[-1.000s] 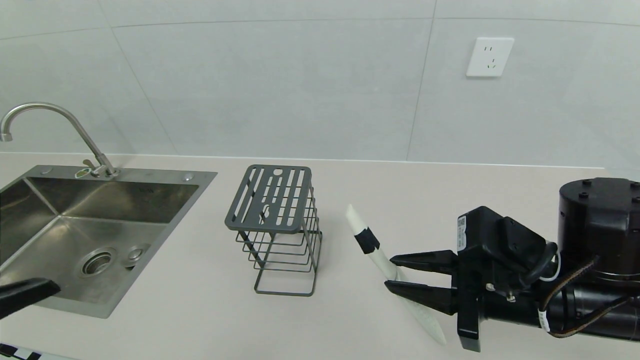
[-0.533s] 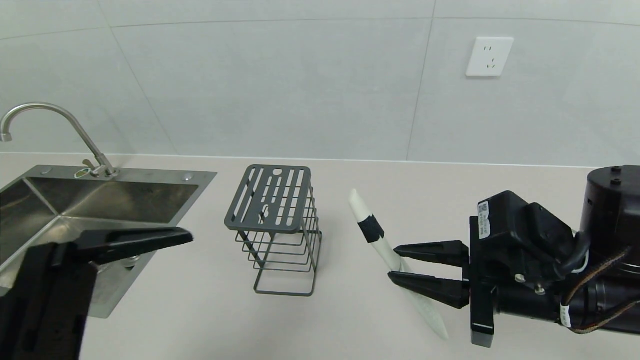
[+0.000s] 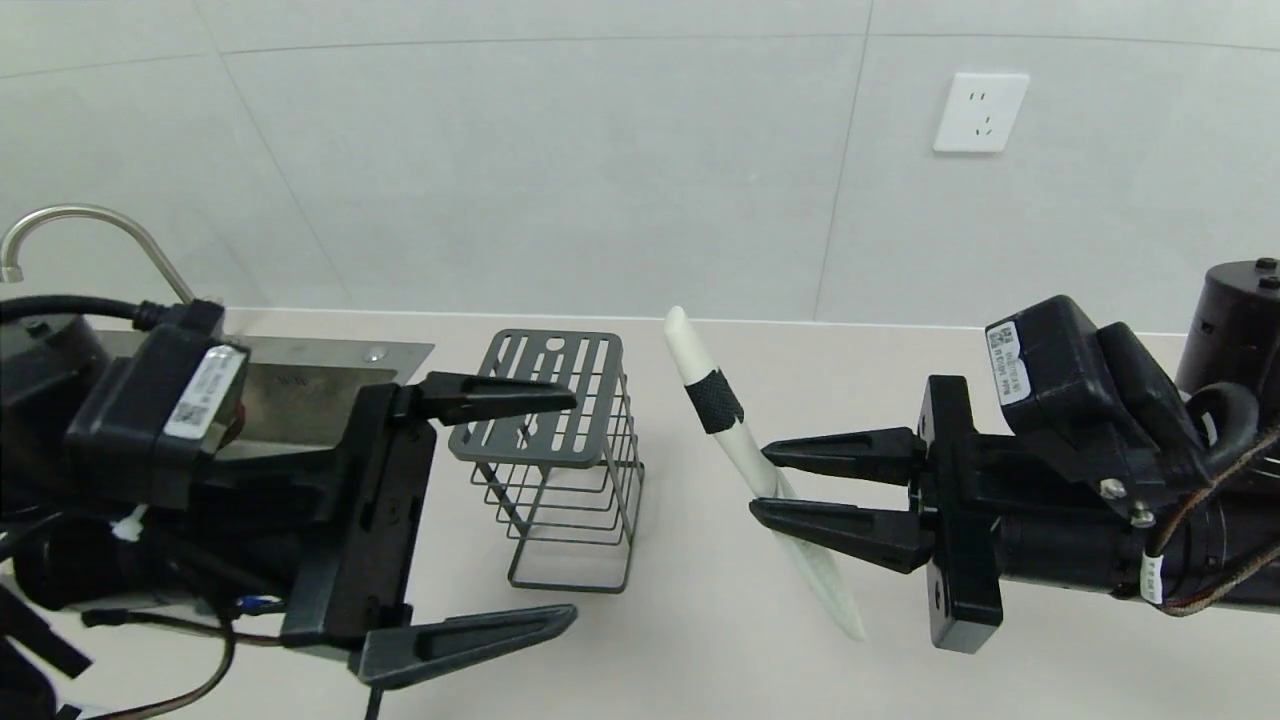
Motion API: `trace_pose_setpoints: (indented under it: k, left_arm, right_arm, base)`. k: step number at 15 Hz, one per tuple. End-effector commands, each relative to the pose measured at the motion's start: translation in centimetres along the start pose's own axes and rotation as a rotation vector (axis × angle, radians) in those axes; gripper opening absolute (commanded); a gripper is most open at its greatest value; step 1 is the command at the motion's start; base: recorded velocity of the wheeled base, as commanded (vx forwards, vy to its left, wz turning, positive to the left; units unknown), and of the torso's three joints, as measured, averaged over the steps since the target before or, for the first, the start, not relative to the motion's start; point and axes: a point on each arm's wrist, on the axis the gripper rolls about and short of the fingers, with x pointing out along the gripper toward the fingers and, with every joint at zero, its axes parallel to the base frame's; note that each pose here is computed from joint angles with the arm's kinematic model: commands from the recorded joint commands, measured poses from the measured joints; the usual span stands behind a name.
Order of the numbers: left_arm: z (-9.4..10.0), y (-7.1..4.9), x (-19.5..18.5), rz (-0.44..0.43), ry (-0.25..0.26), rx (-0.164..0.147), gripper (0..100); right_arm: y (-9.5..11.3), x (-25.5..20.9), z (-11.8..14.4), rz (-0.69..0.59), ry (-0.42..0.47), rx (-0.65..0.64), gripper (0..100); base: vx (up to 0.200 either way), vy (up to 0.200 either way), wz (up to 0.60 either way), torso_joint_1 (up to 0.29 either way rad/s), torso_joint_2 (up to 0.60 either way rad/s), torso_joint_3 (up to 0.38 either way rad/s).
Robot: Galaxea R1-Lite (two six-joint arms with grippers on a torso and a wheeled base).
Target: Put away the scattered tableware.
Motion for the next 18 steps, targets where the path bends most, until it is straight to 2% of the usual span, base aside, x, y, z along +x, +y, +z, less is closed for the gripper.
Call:
trace_pose_setpoints:
  k: [1, 2, 4, 5, 6, 9, 10, 11, 14, 15, 18]
  left_arm:
    - [-2.4, 0.8, 2.9, -0.076, -0.023, -0.081, 100]
    - [-2.7, 0.9, 4.2, -0.102, -0.068, -0.095, 100]
    - [-3.9, 1.5, 5.5, -0.102, -0.13, -0.112, 100]
    - [-4.8, 1.7, 5.8, -0.09, -0.135, -0.153, 100]
    - [-4.8, 1.8, 5.9, -0.088, -0.135, -0.171, 100]
    - [-3.7, 1.7, 5.5, -0.084, -0.153, -0.162, 100]
    - [-3.4, 1.7, 5.5, -0.086, -0.156, -0.187, 100]
    - [-2.9, 1.7, 5.4, -0.087, -0.165, -0.195, 100]
    - [-1.4, 2.9, 5.9, -0.088, -0.206, -0.192, 100]
    - [-1.0, 3.4, 6.0, -0.084, -0.218, -0.201, 100]
    - [-0.3, 3.7, 6.9, -0.088, -0.246, -0.217, 100]
  right_arm:
    - [0.0, 0.1, 0.0, 0.005, -0.003, -0.001, 0]
    - [0.0, -0.1, 0.2, 0.012, -0.012, -0.004, 0]
    - [0.0, -0.3, 0.4, 0.012, -0.023, -0.009, 0]
    - [0.0, -0.2, 0.5, 0.01, -0.026, -0.011, 0]
    - [-0.1, -0.2, 0.6, 0.01, -0.029, -0.013, 0]
    - [-0.1, -0.3, 0.7, 0.006, -0.036, -0.017, 0]
    - [-0.1, -0.3, 0.8, 0.005, -0.037, -0.018, 0]
    - [-0.1, -0.3, 0.8, 0.006, -0.036, -0.017, 0]
    - [0.0, -0.1, 0.3, 0.011, -0.019, -0.007, 0]
    - [0.0, 0.1, 0.1, 0.014, -0.015, -0.005, 0]
    - [-0.4, 0.5, 0.7, 0.01, -0.033, -0.015, 0]
  base:
    - [0.0, 0.0, 0.0, 0.0, 0.0, 0.0]
    - [0.0, 0.0, 0.0, 0.0, 0.0, 0.0]
    - [0.0, 0.0, 0.0, 0.0, 0.0, 0.0]
    - [0.0, 0.0, 0.0, 0.0, 0.0, 0.0]
    - [0.0, 0.0, 0.0, 0.0, 0.0, 0.0]
    - [0.0, 0.0, 0.0, 0.0, 0.0, 0.0]
    - [0.0, 0.0, 0.0, 0.0, 0.0, 0.0]
    - [0.0, 0.0, 0.0, 0.0, 0.0, 0.0]
    - [0.0, 0.0, 0.0, 0.0, 0.0, 0.0]
    - [0.0, 0.0, 0.0, 0.0, 0.0, 0.0]
    - [0.0, 0.0, 0.0, 0.0, 0.0, 0.0]
